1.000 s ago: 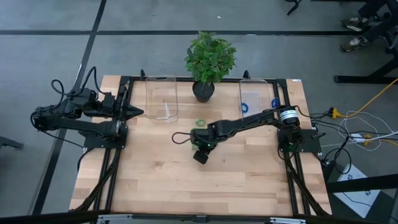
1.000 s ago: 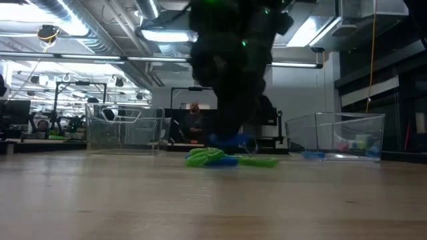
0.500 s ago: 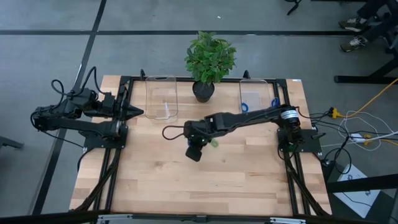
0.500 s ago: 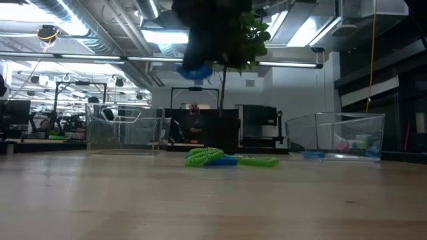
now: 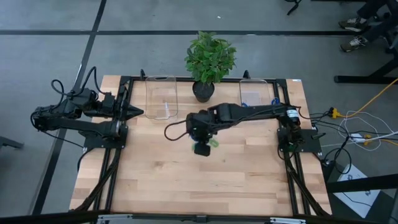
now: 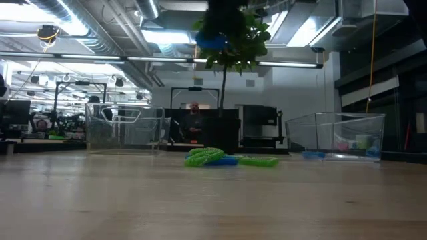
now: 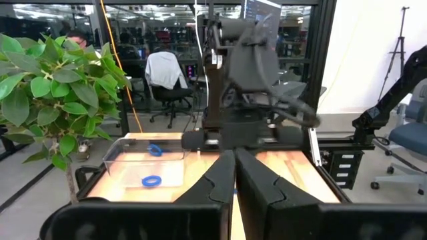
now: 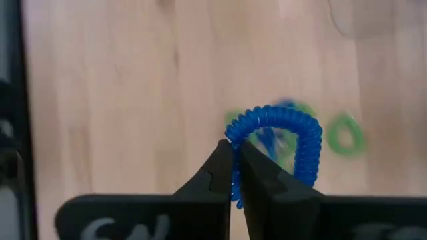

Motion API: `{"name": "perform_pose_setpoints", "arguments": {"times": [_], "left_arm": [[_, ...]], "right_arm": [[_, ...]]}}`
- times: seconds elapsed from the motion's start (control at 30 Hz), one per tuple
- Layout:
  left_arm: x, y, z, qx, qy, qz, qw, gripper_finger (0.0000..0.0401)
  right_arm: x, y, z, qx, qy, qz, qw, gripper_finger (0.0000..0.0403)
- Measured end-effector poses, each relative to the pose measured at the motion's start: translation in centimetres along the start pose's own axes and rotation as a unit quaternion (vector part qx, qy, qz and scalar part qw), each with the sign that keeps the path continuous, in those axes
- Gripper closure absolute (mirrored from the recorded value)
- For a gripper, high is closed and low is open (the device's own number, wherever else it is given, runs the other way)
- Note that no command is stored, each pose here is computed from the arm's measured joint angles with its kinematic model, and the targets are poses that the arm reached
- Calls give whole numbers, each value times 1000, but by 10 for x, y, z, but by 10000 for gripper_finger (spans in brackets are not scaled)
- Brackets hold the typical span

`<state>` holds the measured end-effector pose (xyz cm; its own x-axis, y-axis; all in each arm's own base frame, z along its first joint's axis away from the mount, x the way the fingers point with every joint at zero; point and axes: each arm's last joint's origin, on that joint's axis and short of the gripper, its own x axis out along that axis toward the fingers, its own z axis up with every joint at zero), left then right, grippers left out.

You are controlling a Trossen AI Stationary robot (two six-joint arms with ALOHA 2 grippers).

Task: Sort spring keychains
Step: Put the blue spring keychain into the right transparent bin

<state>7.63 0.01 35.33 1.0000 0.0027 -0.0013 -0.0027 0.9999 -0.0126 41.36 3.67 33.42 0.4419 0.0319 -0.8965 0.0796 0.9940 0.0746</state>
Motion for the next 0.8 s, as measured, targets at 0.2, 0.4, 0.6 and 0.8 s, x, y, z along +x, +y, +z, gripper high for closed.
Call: {"name": "perform_pose_setpoints", "arguments": {"times": [0.2,0.4,0.6,0.8], "left_arm": [[0,0,0,0,0,0,1000,390],[0,0,0,0,0,0,1000,392],[0,0,0,0,0,0,1000,389],[0,0,0,0,0,0,1000,393]], "right_arm": [[-4,-15,-12,-40,75,-18,996,388],[-6,-26,-18,-70,116,-21,991,388],[-28,-32,-24,-96,109,-43,988,388],[-68,-37,-31,-114,67,-81,988,389]]}}
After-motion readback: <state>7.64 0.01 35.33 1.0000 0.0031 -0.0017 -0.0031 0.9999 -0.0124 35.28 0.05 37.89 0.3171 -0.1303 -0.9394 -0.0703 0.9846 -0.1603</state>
